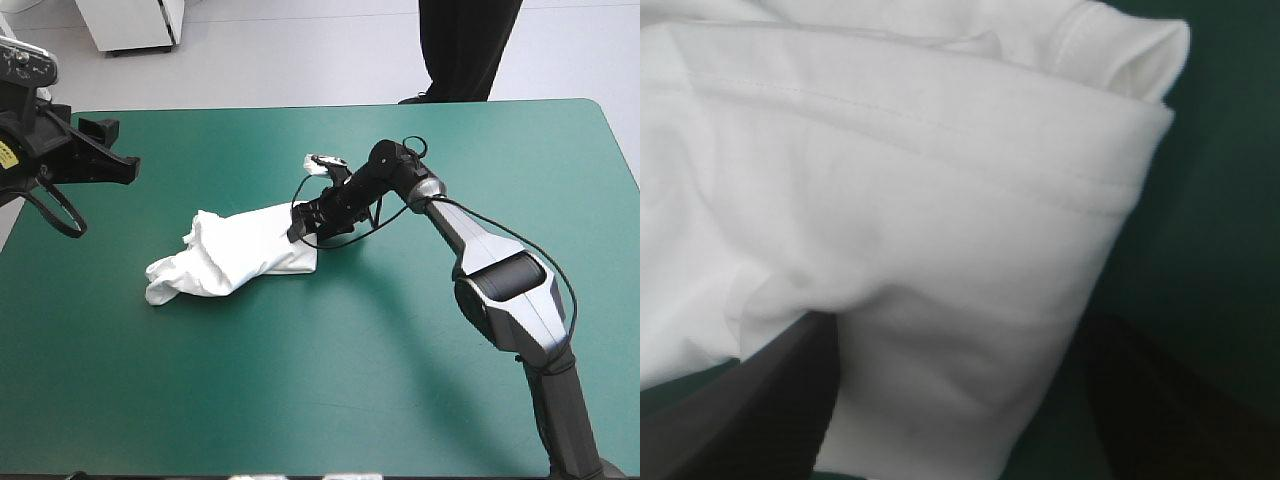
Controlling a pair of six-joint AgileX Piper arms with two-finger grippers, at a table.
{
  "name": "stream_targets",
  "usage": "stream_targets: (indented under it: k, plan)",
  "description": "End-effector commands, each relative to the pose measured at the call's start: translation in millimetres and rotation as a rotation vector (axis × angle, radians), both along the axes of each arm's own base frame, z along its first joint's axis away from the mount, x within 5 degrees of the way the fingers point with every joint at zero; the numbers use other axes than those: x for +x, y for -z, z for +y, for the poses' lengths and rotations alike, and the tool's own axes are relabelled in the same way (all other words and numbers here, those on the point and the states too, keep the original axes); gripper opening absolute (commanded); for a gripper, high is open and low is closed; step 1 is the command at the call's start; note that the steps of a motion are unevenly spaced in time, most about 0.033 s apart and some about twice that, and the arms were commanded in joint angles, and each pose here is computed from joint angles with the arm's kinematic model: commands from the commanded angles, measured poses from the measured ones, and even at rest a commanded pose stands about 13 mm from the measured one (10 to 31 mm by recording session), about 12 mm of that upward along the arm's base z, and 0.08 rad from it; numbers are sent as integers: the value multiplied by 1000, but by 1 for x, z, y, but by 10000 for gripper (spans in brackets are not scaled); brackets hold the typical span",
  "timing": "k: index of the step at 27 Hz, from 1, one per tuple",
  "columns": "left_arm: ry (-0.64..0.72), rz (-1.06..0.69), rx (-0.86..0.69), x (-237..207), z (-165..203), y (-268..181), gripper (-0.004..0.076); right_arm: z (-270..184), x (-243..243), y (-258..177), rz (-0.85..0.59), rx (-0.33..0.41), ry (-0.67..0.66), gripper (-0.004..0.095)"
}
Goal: Fold the cloth
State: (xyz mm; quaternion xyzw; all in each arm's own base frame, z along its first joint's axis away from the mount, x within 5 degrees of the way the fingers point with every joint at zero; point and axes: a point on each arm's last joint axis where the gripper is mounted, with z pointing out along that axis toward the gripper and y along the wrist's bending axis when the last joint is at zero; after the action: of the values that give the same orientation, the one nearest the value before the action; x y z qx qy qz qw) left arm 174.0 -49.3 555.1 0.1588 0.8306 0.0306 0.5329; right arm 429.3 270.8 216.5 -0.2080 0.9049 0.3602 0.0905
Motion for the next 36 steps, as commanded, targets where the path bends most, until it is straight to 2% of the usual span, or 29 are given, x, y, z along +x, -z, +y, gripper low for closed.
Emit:
stream_targets:
  k: [1, 2, 3, 4, 6, 8, 12, 13, 18, 22, 36]
  plan:
    - [-5, -9, -22, -11, 4, -6, 381, 5, -5, -36, -93, 74, -19, 407]
    - [-5, -7, -21, -11, 4, -6, 381, 5, -5, -36, -107, 74, -31, 310]
    - [-5, -5, -21, -11, 4, -6, 381, 6, -5, -37, -116, 77, -32, 118]
    - [-4, -5, -22, -11, 4, -6, 380, 6, -4, -37, -122, 76, -31, 11]
    - [-4, -5, -22, -11, 4, -6, 372, 4, -3, -36, -126, 66, -23, 0]
    - [2, -3, -27, -11, 3, -6, 364, -8, -1, -36, -123, -1, -17, 0]
    - [8, 0, -35, -12, 3, -6, 364, -38, 3, -37, -139, -222, -1, 0]
    - [8, 0, -35, -12, 3, -6, 364, -46, 3, -39, -138, -256, 8, 0]
    - [29, 8, -52, -12, 0, -5, 364, -93, 12, -72, -188, -273, 106, 0]
    - [36, 11, -59, -12, -1, -5, 364, -138, 8, -99, -240, -335, 197, 0]
    - [72, 7, -79, -13, -4, -6, 364, -316, -60, -102, -89, -510, 556, 0]
